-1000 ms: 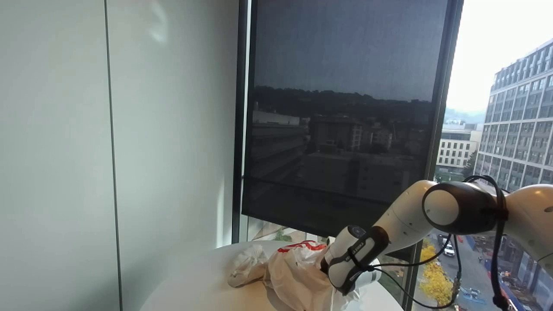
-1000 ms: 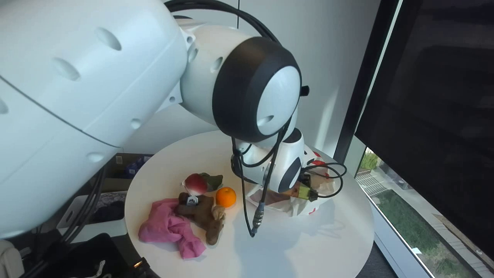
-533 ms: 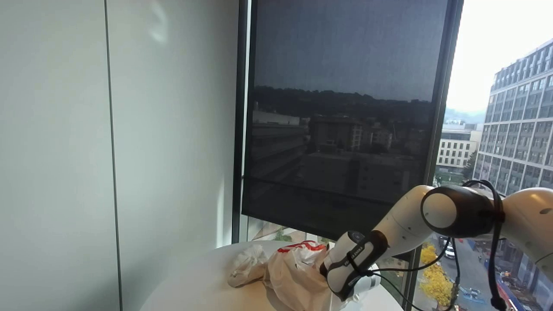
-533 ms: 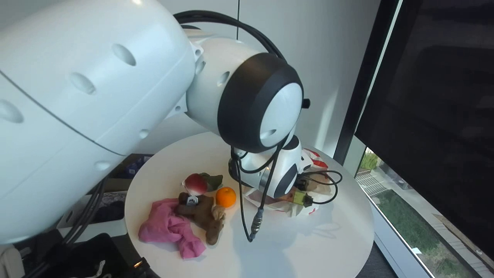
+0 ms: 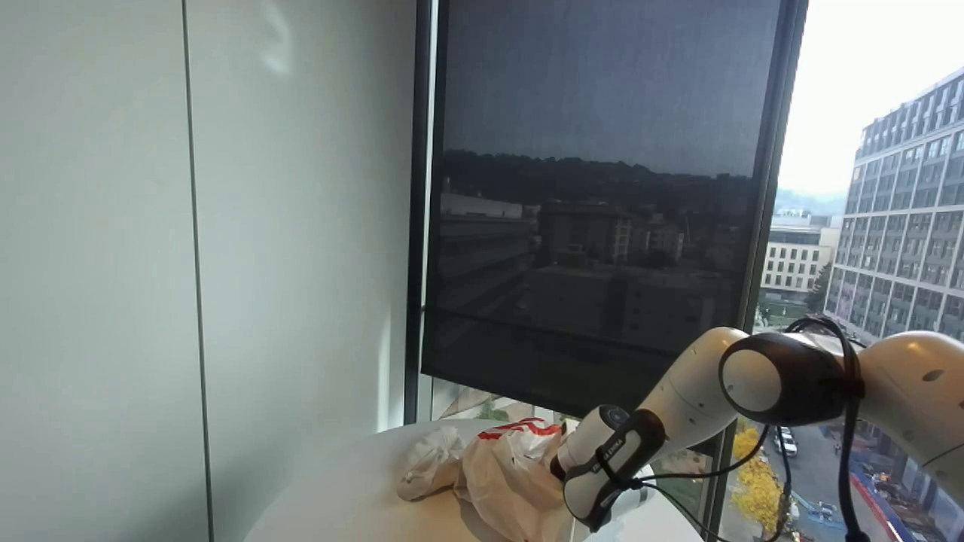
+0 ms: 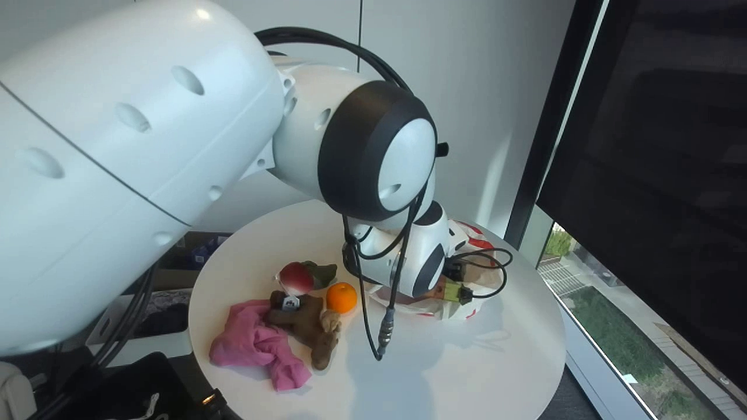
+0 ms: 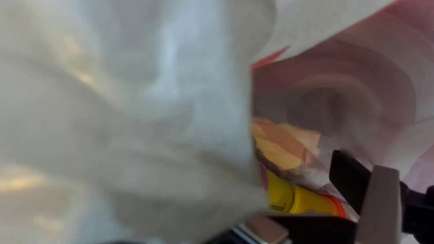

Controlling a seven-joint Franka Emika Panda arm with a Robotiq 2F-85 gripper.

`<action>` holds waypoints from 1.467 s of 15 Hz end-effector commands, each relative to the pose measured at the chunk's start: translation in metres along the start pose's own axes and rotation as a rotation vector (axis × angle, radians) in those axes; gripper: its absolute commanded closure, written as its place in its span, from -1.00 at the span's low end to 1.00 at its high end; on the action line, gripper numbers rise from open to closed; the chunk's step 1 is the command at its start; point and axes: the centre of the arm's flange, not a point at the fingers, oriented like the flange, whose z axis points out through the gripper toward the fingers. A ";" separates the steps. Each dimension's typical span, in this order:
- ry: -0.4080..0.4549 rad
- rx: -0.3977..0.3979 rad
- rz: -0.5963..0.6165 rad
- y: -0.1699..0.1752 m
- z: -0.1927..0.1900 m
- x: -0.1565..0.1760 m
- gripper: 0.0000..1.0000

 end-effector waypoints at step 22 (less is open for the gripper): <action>-0.317 0.143 -0.029 -0.015 -0.004 0.035 1.00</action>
